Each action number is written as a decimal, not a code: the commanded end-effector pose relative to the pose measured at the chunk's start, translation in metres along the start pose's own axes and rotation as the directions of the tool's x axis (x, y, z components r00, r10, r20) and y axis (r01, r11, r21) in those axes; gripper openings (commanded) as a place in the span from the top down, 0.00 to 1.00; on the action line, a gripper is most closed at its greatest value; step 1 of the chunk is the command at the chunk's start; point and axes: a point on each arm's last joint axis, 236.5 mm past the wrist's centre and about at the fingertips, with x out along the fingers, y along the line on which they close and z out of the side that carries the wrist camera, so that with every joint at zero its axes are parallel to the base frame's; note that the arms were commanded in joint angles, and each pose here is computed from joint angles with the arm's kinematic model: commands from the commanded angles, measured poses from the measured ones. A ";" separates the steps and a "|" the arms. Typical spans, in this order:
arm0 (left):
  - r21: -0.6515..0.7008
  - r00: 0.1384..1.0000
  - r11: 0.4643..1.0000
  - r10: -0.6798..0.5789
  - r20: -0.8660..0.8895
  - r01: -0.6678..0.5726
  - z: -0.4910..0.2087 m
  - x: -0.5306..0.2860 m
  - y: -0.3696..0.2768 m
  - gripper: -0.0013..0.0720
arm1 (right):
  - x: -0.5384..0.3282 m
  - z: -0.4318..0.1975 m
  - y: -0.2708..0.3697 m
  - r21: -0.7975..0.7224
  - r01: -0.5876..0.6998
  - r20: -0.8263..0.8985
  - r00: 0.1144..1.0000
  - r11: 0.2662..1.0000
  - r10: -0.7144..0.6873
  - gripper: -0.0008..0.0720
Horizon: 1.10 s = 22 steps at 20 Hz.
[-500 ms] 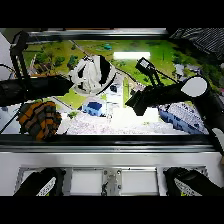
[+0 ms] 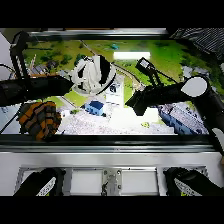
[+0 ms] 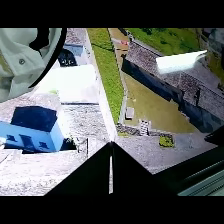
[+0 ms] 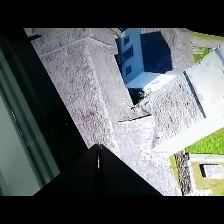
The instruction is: Fold the clothes and pants, and hang the long-sleeved shirts on hangers.
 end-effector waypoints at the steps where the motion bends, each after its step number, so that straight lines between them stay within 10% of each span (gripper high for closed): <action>1: -0.001 1.000 1.000 0.001 0.015 -0.001 0.004 0.000 0.000 0.97 | 0.000 0.000 0.000 0.000 -0.001 -0.001 1.000 1.000 0.001 0.97; 3: 0.018 0.999 0.999 0.044 0.012 -0.044 0.003 0.000 0.011 0.79 | 0.000 0.000 0.000 0.000 -0.001 -0.001 1.000 1.000 0.001 0.97; 4: 0.041 0.989 0.988 0.151 -0.006 -0.150 -0.001 -0.003 0.038 0.18 | 0.000 0.000 0.000 0.000 -0.001 -0.001 1.000 1.000 0.001 0.97; 5: -0.003 0.954 0.954 0.299 -0.034 -0.299 -0.008 -0.009 0.079 0.08 | 0.000 0.000 0.000 0.000 -0.001 -0.001 1.000 1.000 0.001 0.97; 8: -0.093 0.747 0.746 0.635 -0.199 -0.659 -0.061 -0.041 0.202 0.08 | 0.000 0.000 0.000 0.000 -0.001 -0.001 1.000 1.000 0.001 0.97; 12: -0.200 0.670 0.645 0.658 -0.344 -0.737 -0.141 -0.029 0.277 0.08 | 0.000 0.000 0.000 0.000 -0.001 -0.001 1.000 1.000 0.001 0.97; 20: -0.129 0.570 0.641 0.551 -0.609 -0.757 -0.244 0.034 0.315 0.08 | 0.000 0.000 0.000 0.000 -0.001 -0.001 1.000 1.000 0.001 0.97; 21: -0.122 0.558 0.641 0.541 -0.629 -0.758 -0.248 0.038 0.315 0.12 | 0.000 0.000 0.000 0.000 -0.001 -0.001 1.000 1.000 0.001 0.97; 22: -0.123 0.549 0.635 0.533 -0.644 -0.762 -0.250 0.040 0.315 0.41 | 0.000 0.000 0.000 0.000 -0.001 -0.001 1.000 1.000 0.001 0.97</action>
